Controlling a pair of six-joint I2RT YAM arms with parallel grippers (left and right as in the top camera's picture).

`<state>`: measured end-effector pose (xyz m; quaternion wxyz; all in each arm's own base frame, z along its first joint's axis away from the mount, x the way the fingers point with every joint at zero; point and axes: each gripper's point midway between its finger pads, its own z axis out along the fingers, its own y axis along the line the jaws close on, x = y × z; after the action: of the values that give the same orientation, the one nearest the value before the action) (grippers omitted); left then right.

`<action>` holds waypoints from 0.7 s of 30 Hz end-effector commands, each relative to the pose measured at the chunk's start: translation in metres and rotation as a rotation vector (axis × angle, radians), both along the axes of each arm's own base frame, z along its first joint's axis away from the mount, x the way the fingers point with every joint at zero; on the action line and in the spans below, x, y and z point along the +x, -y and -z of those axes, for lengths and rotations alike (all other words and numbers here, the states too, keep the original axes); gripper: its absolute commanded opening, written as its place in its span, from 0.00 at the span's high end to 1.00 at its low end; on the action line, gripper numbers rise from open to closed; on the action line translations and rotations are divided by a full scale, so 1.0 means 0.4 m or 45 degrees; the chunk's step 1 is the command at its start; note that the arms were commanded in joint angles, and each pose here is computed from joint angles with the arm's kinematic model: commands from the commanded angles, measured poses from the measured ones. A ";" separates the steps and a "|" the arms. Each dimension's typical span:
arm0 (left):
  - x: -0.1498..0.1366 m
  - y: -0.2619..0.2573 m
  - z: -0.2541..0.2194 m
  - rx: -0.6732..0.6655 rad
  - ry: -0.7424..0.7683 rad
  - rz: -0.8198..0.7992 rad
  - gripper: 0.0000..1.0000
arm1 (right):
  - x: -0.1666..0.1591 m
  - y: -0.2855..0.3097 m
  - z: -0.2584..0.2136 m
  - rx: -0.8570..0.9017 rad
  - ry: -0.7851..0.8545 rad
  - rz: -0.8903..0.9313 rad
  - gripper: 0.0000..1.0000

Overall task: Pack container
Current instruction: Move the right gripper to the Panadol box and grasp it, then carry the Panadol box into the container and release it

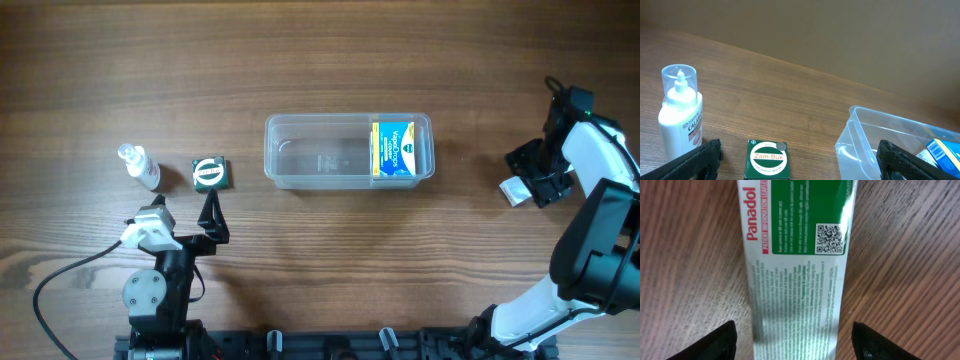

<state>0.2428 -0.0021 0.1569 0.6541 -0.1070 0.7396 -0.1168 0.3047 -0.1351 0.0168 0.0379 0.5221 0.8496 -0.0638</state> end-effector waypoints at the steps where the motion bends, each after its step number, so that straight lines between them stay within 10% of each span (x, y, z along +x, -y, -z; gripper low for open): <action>1: 0.000 0.000 0.003 -0.006 0.003 0.002 0.00 | 0.022 0.021 0.007 -0.049 0.027 -0.086 0.26; 15: 0.000 0.000 0.003 -0.006 0.003 0.002 0.00 | 0.023 0.022 0.078 -0.028 -0.025 -0.086 0.27; 21: 0.000 0.000 0.003 -0.006 0.003 0.002 0.00 | 0.039 0.022 0.063 -0.021 -0.011 -0.098 0.66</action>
<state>0.2428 -0.0021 0.1568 0.6540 -0.1069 0.7398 -0.1166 0.3234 -0.1427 -0.0003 0.0583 0.4918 0.8664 -0.0630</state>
